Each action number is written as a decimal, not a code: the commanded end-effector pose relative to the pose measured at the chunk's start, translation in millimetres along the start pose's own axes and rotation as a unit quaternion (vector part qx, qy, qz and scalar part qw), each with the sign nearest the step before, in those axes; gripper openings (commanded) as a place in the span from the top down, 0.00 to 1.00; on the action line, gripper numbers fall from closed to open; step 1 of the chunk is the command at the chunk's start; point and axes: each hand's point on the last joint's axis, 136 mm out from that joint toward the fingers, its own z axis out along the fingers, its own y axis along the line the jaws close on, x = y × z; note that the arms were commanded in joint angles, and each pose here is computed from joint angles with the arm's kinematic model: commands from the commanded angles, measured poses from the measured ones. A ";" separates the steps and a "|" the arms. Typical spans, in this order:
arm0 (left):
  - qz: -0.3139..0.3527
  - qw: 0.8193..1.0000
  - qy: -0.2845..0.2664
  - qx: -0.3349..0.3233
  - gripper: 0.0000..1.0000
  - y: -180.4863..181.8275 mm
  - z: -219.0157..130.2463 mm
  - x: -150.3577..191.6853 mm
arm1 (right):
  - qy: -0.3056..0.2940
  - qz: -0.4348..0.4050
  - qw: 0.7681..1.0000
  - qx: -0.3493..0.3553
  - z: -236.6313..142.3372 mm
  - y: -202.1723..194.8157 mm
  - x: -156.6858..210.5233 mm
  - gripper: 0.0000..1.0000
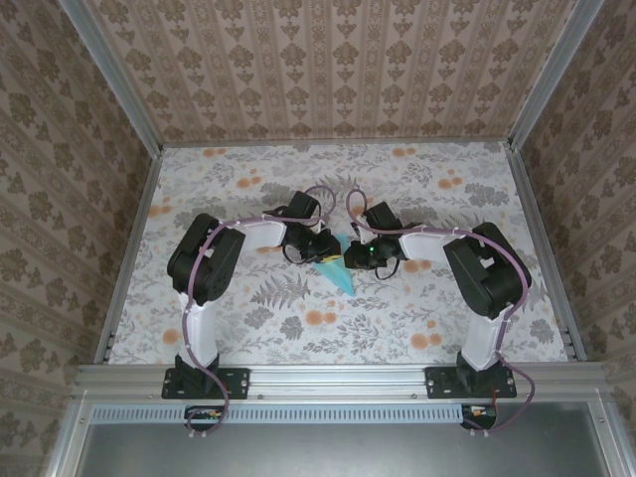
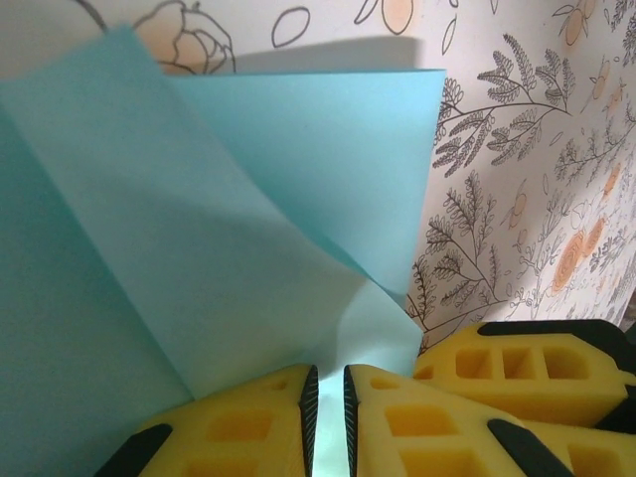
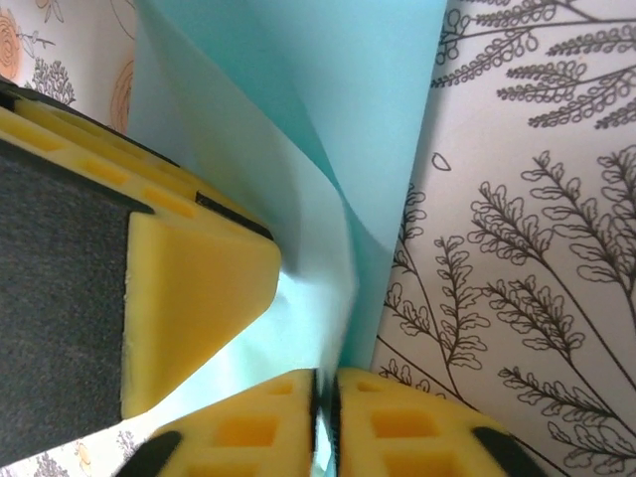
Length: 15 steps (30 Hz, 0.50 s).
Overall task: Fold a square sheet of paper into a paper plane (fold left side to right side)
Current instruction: Fourth fold the wing at the center of the table.
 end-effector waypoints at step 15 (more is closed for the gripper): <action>-0.019 0.999 0.018 -0.046 0.81 33.8 5.9 15.2 | 0.013 0.035 0.990 -0.138 -46.2 60.0 19.7 0.76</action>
